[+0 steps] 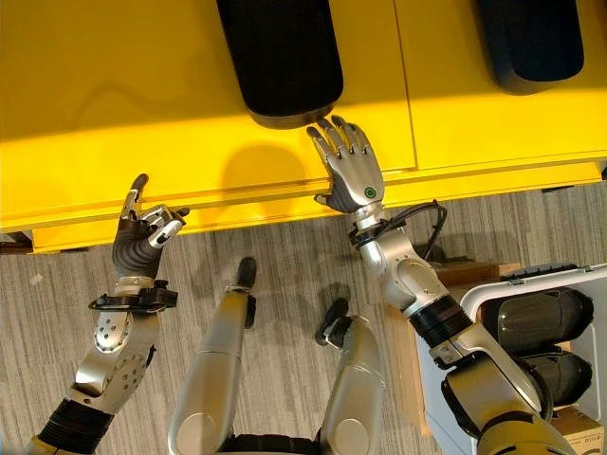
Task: Move parts from the plastic box to the shelf.
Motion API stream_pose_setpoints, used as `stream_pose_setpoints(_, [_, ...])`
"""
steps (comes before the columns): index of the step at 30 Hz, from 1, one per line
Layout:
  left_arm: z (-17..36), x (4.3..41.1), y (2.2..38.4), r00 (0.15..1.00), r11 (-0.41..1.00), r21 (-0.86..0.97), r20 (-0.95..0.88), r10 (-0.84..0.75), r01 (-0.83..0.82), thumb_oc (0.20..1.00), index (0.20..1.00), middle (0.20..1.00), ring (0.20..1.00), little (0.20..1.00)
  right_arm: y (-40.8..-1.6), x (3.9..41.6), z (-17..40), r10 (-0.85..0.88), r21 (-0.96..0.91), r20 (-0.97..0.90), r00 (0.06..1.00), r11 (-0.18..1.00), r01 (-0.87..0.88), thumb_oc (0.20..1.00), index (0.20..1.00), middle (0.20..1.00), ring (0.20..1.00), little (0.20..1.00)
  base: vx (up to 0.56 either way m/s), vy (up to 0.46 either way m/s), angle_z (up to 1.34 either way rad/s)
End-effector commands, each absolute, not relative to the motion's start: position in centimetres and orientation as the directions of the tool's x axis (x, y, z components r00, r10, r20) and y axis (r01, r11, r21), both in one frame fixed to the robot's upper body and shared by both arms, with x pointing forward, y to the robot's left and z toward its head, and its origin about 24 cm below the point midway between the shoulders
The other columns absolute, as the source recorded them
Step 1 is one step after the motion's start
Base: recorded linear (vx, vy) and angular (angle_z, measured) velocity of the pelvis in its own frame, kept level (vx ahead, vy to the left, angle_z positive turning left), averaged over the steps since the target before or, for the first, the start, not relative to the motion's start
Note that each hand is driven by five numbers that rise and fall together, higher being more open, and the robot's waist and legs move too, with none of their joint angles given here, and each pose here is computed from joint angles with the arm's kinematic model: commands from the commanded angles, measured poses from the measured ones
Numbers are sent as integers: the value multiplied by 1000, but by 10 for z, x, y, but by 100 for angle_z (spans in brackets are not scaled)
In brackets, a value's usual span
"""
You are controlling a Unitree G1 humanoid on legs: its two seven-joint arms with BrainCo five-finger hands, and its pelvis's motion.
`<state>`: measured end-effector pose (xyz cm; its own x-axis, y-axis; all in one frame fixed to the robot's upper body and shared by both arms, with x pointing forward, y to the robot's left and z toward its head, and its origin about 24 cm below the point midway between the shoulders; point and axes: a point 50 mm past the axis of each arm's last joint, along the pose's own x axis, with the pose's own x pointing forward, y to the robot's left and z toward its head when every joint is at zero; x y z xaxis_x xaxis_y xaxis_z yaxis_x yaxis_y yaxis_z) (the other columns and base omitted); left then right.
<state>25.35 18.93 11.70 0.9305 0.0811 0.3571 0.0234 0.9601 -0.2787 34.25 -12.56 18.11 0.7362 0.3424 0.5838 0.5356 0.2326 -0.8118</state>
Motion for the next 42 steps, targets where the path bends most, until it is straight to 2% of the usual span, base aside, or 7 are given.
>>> stream_pose_setpoints(1, [113,252,177,934,945,-321,350,64,55,1000,1000,1000,1000,1000,-116,354,186,328,-827,561,760,272,493,1000,1000,1000,1000,1000,0,0,0])
stream_pose_setpoints(15, [110,251,178,939,944,-325,337,64,53,1000,1000,1000,1000,1000,-100,361,192,341,-831,551,761,308,463,1000,1000,1000,1000,1000,0,0,0])
stream_pose_setpoints(42, [111,250,178,940,944,-325,336,55,61,1000,1000,1000,1000,1000,-75,360,229,382,-772,633,674,384,507,1000,1000,1000,1000,1000,0,0,0])
